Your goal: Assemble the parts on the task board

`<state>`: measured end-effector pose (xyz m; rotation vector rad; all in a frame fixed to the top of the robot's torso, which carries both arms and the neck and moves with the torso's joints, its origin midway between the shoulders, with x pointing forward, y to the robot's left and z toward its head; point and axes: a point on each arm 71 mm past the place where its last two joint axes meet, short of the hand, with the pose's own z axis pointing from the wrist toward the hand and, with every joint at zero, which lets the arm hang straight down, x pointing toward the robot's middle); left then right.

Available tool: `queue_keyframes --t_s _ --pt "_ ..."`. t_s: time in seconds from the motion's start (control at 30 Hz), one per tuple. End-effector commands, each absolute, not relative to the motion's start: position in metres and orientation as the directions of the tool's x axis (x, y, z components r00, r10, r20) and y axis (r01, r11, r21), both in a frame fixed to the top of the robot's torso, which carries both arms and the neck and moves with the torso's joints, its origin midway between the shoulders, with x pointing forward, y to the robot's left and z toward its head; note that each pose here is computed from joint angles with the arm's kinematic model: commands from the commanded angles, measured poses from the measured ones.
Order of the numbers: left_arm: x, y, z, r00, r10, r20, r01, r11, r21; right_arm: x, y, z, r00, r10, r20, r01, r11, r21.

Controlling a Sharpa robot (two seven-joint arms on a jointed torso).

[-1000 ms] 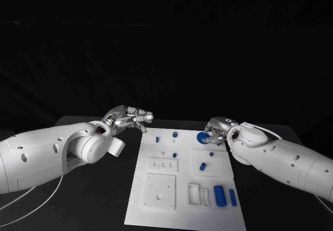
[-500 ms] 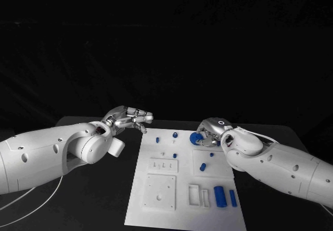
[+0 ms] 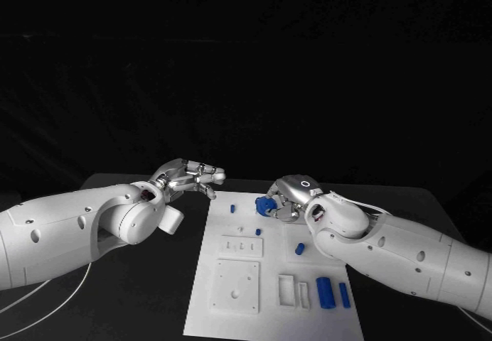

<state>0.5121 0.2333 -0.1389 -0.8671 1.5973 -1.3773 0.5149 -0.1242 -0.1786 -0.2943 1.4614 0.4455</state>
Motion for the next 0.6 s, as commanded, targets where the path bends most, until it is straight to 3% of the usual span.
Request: queue_keyframes --t_s 0.03,0.6 --pt "0.511 0.23 -0.138 -0.43 -0.89 -0.151 0.027 0.154 -0.988 0.515 -0.117 -0.18 0.072 0.103 -0.992 -0.469 0.881 0.058" --pt "0.511 0.224 -0.138 -0.443 -0.884 -0.15 0.029 0.153 -0.988 0.525 -0.091 -0.196 0.041 0.074 -0.996 -0.479 0.877 0.045"
